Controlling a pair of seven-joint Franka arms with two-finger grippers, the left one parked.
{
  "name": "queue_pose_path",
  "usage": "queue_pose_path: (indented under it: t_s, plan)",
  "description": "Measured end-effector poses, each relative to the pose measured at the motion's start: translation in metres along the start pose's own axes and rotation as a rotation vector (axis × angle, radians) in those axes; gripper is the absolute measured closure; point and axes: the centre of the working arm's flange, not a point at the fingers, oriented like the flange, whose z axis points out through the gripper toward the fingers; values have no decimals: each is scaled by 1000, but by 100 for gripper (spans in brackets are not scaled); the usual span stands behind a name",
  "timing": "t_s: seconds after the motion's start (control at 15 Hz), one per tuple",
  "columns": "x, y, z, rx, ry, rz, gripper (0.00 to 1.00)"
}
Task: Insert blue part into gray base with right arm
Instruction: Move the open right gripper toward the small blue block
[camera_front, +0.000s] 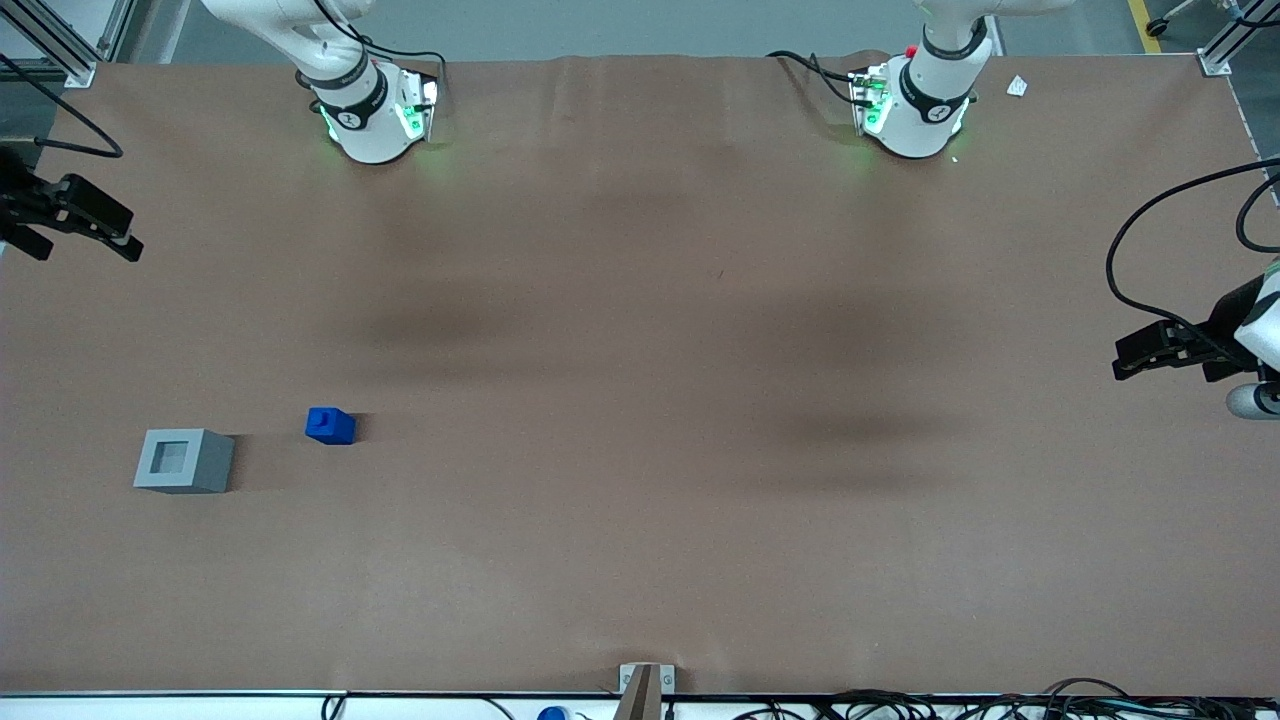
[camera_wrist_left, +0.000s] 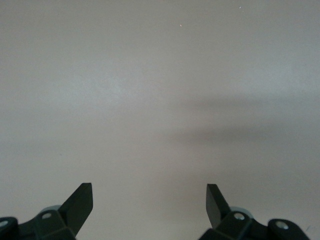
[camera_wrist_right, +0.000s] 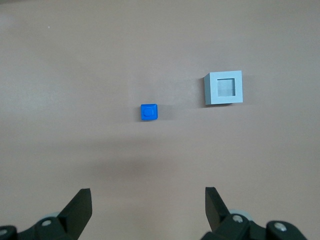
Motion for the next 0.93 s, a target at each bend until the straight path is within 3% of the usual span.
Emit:
queue_pose_path:
  t_s: [0.27,0.6,0.93]
  plan:
    - [1,-2,0,0,9,-4,0]
    - [18,-3,22,-4,-11,1,0]
    - [56,-6,68,-4,-66,6,0]
